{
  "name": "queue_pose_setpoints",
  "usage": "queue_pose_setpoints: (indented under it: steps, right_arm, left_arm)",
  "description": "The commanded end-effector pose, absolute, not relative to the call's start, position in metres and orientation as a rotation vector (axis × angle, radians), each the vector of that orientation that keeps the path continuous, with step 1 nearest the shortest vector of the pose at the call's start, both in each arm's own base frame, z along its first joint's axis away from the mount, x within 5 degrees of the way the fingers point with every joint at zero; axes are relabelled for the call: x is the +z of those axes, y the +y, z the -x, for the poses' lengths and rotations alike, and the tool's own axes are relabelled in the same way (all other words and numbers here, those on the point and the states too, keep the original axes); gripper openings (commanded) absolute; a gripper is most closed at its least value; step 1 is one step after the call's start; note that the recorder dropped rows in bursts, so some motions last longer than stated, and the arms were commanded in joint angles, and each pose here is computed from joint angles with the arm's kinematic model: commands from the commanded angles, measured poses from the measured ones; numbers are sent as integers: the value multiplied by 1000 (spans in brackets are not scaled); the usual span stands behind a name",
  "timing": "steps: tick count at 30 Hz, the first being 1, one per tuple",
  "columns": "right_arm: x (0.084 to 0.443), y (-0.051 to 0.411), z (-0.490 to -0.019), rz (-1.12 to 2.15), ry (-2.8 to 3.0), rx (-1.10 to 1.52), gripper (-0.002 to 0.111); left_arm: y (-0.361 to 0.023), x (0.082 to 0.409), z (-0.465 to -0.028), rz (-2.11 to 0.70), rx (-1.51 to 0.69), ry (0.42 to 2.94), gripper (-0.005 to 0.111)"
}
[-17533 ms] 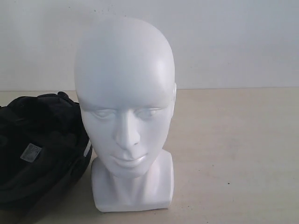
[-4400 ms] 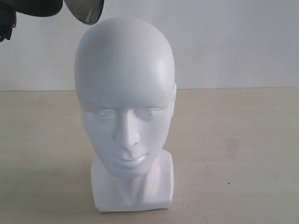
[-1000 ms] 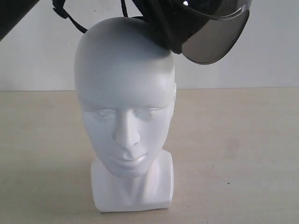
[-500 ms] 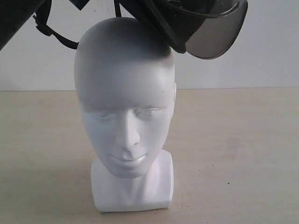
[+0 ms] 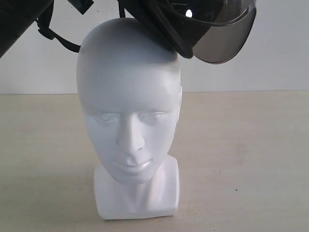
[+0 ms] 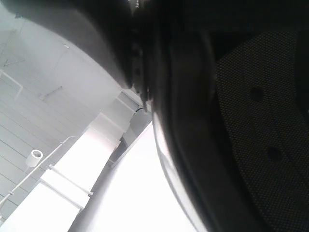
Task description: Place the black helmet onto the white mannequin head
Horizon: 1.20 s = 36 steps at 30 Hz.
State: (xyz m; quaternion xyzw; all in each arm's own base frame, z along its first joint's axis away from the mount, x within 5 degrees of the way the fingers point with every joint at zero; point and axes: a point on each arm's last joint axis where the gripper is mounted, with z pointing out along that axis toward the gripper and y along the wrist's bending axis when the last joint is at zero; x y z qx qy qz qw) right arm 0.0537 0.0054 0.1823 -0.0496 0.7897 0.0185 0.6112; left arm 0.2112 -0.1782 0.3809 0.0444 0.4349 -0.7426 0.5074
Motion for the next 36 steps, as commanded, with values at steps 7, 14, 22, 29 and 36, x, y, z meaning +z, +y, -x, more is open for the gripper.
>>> queue_pose_setpoints:
  steps: [7,14,22,29,36]
  right_arm:
    - [184,5,-54,137,1800,12,0]
    - [216,4,-56,68,1447,51,0]
    - [254,-1,-56,-214,1228,338,0]
    - [308,5,-99,-196,1403,306,0]
    - [332,4,-119,-233,1323,330,0]
  left_arm:
    - [-174,389,-206,-124,-1801,977,4]
    - [-174,389,-206,-124,-1801,977,4]
    - [-174,389,-205,-129,-1800,978,4]
    - [-174,389,-205,-128,-1802,979,4]
    - [-174,390,-205,-127,-1804,978,4]
